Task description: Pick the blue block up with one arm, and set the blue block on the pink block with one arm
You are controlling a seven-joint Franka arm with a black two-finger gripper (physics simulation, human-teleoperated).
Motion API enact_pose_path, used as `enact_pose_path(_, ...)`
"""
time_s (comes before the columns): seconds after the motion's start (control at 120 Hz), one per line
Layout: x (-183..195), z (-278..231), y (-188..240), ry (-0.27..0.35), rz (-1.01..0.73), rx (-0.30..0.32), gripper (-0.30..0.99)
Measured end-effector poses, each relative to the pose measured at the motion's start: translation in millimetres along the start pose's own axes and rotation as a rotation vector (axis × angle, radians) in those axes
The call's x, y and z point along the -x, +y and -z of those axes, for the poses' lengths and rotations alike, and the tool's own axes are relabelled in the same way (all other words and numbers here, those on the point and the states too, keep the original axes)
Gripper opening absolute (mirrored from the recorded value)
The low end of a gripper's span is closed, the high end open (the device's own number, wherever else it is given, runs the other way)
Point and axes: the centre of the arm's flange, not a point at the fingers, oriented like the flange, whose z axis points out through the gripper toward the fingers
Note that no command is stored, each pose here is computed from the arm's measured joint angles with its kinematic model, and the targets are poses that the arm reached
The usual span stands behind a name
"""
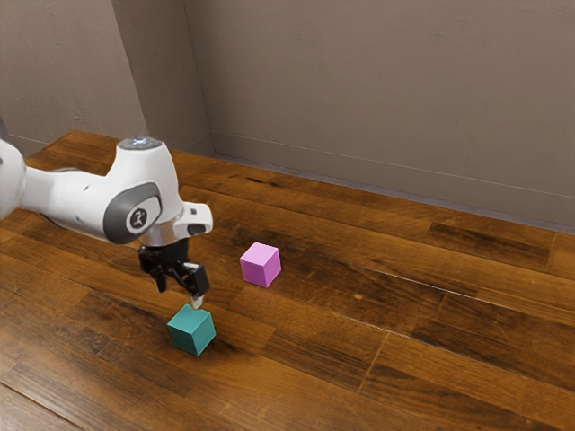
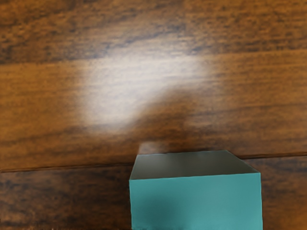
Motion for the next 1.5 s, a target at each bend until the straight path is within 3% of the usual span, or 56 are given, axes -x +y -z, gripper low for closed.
enact_pose_path(0.233,4,-8,15,-0.007,-0.028,-0.051,0.69)
enact_pose_path(0.592,14,-16,60,0.003,-0.105,-0.063,0.69)
enact_pose_path(0.917,12,-30,8,-0.009,0.014,-0.053,0.69)
enact_pose_path(1.5,7,-32,19,0.007,0.006,-0.051,0.69)
